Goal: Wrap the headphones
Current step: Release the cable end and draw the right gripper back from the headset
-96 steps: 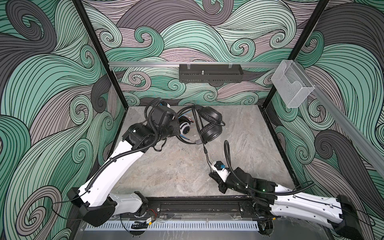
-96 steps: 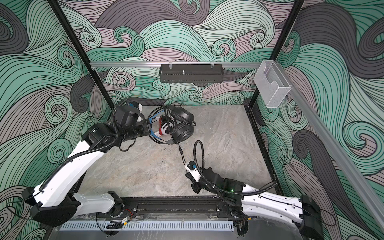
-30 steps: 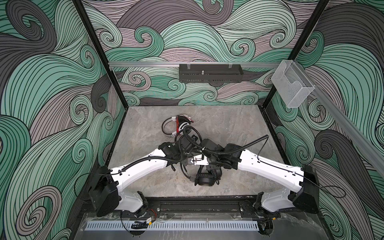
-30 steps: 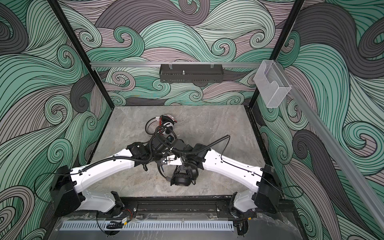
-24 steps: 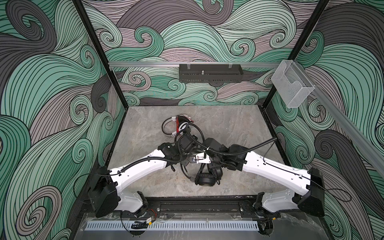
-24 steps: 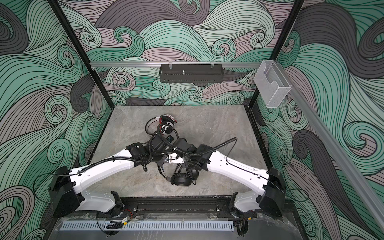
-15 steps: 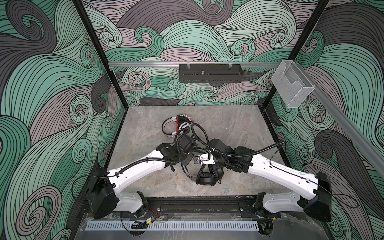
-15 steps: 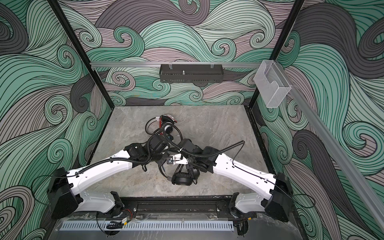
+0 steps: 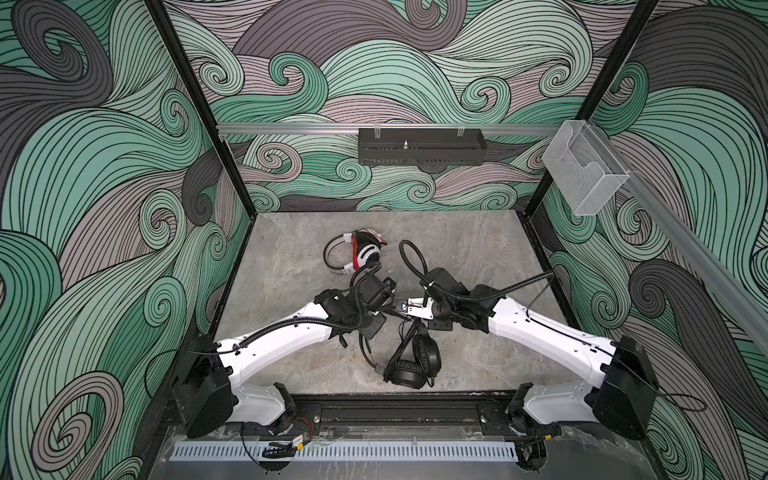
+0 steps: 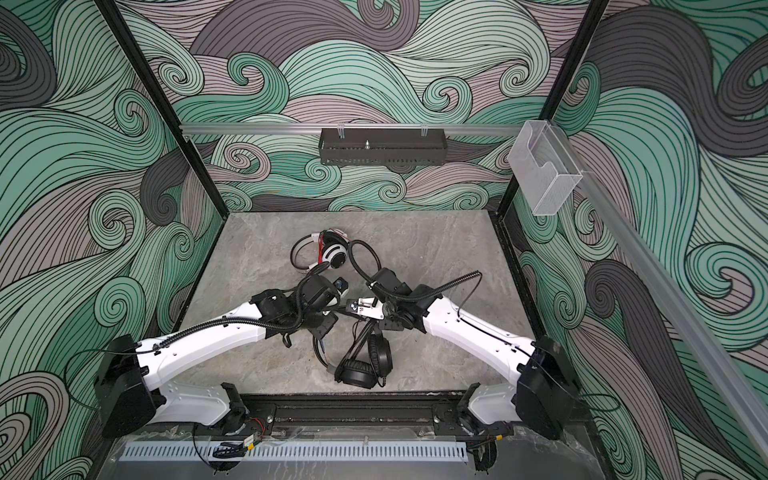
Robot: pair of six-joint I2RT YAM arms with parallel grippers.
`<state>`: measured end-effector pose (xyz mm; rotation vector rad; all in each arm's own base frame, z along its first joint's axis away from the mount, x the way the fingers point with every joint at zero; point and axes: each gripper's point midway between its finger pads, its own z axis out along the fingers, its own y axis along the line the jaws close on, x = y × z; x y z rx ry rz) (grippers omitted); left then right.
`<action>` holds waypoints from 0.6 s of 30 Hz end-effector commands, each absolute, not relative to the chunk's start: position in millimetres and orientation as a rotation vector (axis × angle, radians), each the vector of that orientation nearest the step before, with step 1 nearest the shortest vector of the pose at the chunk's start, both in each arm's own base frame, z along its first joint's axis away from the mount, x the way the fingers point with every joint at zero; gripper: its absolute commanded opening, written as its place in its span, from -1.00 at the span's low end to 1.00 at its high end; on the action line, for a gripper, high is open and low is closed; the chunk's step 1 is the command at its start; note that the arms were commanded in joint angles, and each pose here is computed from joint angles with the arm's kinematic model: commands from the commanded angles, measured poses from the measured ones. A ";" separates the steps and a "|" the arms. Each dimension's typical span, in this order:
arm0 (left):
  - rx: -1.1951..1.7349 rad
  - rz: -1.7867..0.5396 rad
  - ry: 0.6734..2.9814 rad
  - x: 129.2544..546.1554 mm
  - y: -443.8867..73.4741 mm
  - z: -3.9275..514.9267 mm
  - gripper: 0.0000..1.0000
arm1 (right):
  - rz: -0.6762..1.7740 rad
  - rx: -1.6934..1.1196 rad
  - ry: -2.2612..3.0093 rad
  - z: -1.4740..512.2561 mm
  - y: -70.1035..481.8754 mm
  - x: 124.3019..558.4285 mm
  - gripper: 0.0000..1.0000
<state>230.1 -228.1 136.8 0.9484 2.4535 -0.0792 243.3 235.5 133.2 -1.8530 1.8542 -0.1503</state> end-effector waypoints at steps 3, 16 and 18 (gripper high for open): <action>0.928 -0.173 2.442 229.8 -240.9 145.7 -1.00 | -0.050 -1.806 1.879 127.7 247.9 242.8 -0.64; 0.916 -0.107 2.474 231.3 -231.0 145.0 -1.00 | 0.010 -1.657 1.954 132.4 241.2 249.6 -0.50; 0.913 -0.085 2.490 231.2 -228.3 144.8 -1.00 | 0.004 -1.615 1.982 133.6 236.7 254.2 -0.45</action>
